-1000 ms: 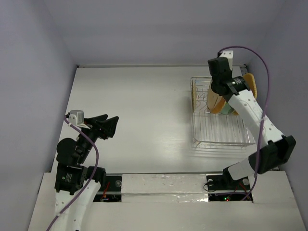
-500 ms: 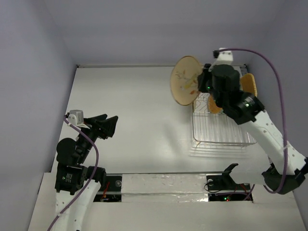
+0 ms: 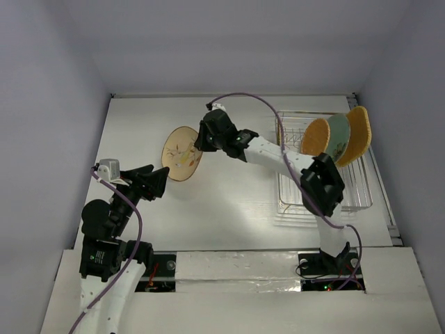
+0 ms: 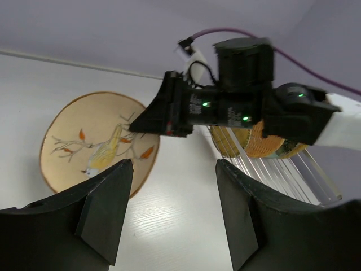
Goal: Unload the plates from the dish rack
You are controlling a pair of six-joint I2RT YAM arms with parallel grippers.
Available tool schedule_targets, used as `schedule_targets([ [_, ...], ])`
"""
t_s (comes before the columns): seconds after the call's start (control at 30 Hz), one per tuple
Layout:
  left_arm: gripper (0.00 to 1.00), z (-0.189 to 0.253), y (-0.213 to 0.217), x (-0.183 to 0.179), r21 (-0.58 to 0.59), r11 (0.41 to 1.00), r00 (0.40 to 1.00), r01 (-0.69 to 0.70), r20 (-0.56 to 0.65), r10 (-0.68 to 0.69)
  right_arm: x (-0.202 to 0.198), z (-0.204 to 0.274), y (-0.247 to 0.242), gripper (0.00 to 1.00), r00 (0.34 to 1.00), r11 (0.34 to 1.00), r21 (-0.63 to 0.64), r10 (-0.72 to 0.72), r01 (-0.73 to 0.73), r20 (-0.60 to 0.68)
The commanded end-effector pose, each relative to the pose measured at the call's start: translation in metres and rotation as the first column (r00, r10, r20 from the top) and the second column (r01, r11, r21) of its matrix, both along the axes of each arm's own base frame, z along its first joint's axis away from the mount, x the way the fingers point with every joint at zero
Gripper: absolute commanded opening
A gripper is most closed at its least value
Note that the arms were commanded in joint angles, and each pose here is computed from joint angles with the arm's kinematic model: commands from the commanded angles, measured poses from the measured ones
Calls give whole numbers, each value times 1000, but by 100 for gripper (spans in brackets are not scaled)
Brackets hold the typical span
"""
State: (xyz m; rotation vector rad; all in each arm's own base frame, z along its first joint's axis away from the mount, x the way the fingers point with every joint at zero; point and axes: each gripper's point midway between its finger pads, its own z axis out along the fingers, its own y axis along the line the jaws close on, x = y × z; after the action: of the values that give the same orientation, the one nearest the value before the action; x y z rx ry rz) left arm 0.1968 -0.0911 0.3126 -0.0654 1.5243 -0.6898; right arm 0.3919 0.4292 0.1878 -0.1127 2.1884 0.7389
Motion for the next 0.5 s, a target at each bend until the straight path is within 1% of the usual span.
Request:
schedule_targets([
  [0.0, 57, 9, 1, 1, -9, 1000, 999, -6, 36, 6, 23, 135, 48, 0, 983, 905, 423, -41, -39, 178],
  [0.03, 57, 9, 1, 1, -9, 1000, 999, -6, 36, 6, 27, 129, 54, 0, 987, 897, 442, -49, -25, 154],
  [0.07, 57, 8, 1, 1, -8, 1000, 999, -4, 33, 5, 35, 105, 63, 0, 991, 903, 429, -49, -9, 123],
  [0.13, 57, 7, 0, 1, -8, 1000, 1000, -3, 31, 3, 44, 105, 72, 0, 992, 888, 460, -63, 8, 105],
  [0.17, 57, 9, 2, 1, -8, 1000, 999, -10, 34, 11, 50, 83, 78, 0, 995, 894, 448, -69, 27, 76],
  [0.2, 57, 7, 2, 2, -8, 1000, 999, -10, 31, 11, 53, 84, 83, 0, 995, 888, 459, -71, 29, 74],
  [0.23, 57, 9, 2, 1, -7, 1000, 999, -11, 36, 11, 55, 77, 86, 0, 996, 884, 466, -71, 38, 54],
  [0.27, 57, 8, 2, 2, -8, 1000, 999, -10, 34, 11, 58, 57, 92, 0, 998, 890, 453, -66, 47, 26],
  [0.33, 57, 8, 2, 1, -7, 1000, 999, -9, 36, 9, 61, 51, 98, 0, 998, 882, 467, -64, 54, 6],
  [0.4, 57, 9, 2, 1, -8, 1000, 999, -7, 37, 8, 63, 29, 103, 0, 998, 889, 454, -61, 67, -29],
  [0.47, 57, 9, 2, 0, -9, 1000, 999, -7, 39, 8, 64, 19, 105, 0, 997, 889, 451, -59, 77, -54],
])
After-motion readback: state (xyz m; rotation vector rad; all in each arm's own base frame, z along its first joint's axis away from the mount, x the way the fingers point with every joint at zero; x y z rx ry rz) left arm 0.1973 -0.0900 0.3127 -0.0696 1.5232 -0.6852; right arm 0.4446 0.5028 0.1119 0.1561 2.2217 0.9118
